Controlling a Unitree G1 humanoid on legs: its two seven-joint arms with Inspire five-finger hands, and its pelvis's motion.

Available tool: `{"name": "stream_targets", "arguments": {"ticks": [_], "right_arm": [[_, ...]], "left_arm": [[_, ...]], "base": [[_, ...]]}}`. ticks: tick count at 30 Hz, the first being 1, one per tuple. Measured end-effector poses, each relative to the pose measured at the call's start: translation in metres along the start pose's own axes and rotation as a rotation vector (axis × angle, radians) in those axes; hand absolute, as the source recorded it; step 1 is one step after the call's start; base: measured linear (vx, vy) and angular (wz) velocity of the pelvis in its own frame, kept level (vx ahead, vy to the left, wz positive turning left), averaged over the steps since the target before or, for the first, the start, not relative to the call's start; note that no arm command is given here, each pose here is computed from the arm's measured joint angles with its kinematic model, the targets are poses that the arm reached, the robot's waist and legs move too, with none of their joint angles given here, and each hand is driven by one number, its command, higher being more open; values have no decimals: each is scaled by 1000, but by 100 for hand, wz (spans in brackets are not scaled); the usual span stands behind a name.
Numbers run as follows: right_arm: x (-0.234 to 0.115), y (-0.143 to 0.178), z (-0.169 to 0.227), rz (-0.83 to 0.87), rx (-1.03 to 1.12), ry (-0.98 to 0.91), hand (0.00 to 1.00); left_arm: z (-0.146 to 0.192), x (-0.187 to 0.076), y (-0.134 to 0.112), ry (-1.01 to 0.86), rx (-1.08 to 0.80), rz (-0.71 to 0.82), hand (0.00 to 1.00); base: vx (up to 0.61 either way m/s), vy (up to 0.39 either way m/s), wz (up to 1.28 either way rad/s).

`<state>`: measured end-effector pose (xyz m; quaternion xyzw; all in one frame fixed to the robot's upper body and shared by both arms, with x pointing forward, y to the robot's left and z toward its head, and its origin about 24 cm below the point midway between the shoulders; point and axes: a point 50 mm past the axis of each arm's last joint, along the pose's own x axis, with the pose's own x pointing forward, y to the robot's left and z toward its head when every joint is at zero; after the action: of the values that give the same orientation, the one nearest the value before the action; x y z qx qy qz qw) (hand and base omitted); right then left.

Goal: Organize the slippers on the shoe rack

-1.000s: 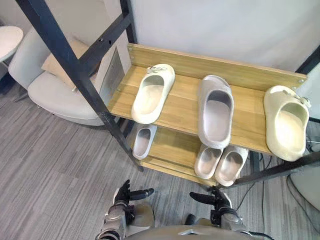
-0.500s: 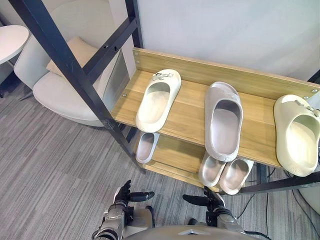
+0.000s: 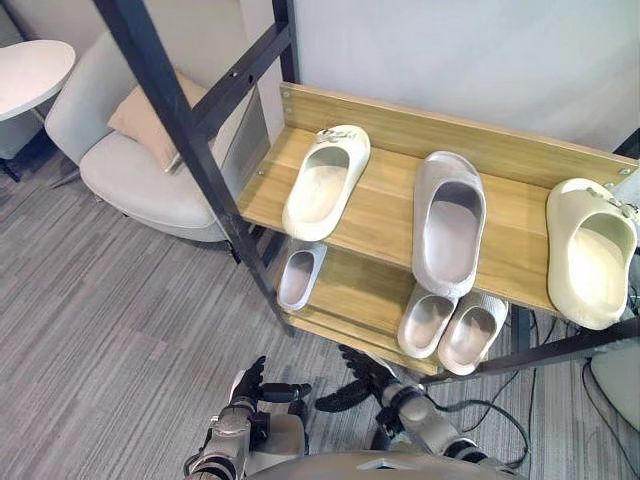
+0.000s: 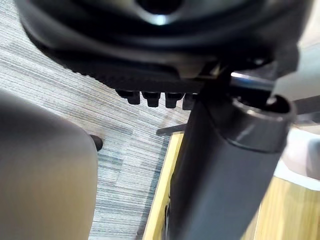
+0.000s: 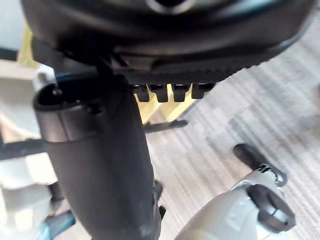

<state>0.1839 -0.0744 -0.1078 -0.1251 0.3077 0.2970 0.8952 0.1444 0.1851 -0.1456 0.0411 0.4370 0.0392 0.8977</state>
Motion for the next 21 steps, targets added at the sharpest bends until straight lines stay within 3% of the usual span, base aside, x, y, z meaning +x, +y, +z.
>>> {"name": "stream_targets", "arguments": {"ticks": [7, 12, 17, 21], "right_arm": [[-13, 29, 66, 237, -117, -305, 100], [-54, 40, 132, 363, -124, -661, 100], [-101, 36, 184, 397, -90, -1004, 100], [-127, 15, 206, 281, -48, -1183, 100]], "left_arm": [[1, 0, 2, -3, -1, 20, 100], [-1, 0, 1, 1, 23, 15, 100], [-6, -1, -1, 18, 58, 7, 100], [-9, -2, -3, 28, 80, -3, 100]], "base": [[-116, 30, -18], [3, -5, -11], [58, -13, -15], [20, -5, -4]]}}
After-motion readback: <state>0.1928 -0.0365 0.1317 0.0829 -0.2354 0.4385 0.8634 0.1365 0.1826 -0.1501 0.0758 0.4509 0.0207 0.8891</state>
